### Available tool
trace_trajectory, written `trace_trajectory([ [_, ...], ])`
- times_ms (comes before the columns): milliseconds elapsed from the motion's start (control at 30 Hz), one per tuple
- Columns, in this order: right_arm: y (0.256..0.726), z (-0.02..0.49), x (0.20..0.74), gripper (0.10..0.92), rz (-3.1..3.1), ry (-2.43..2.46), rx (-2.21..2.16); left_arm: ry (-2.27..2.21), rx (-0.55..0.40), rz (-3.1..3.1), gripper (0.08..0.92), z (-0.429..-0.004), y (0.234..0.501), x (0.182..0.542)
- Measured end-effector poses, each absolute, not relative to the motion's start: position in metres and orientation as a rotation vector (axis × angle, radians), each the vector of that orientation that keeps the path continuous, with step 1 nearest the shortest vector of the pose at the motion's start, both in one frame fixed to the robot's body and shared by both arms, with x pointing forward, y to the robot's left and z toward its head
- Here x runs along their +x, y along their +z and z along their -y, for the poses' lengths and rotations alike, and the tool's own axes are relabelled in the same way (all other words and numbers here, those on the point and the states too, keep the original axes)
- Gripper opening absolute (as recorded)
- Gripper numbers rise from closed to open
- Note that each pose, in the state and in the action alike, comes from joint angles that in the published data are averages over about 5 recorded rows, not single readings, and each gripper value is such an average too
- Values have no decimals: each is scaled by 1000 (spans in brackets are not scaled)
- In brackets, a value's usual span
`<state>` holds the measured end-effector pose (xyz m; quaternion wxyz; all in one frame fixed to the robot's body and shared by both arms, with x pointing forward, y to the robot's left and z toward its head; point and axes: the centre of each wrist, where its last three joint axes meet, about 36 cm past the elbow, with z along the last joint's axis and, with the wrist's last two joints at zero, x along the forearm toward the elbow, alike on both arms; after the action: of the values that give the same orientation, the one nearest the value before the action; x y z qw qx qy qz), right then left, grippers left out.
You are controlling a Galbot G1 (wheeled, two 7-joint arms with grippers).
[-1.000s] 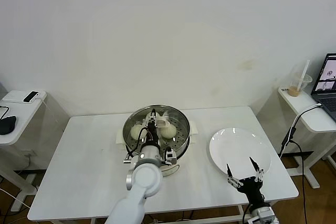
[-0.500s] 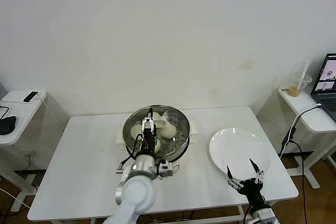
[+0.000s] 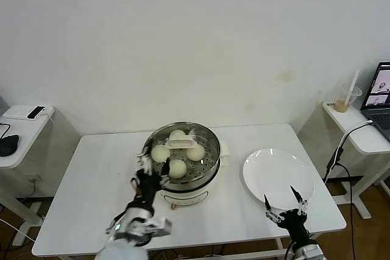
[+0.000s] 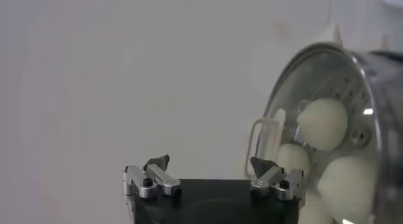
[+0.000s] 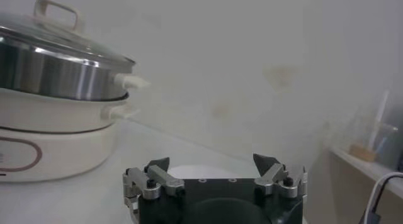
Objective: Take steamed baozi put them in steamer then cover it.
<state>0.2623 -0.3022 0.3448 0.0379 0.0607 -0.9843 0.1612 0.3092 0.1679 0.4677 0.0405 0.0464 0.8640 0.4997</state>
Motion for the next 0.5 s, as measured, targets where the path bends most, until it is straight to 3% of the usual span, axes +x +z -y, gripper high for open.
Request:
trace_trajectory([
  [167, 345, 301, 261, 823, 3016, 479, 196, 1198, 125, -2816, 823, -205, 456, 297],
  [500, 350, 302, 256, 823, 3003, 454, 209, 534, -17, -3033, 823, -252, 433, 263],
])
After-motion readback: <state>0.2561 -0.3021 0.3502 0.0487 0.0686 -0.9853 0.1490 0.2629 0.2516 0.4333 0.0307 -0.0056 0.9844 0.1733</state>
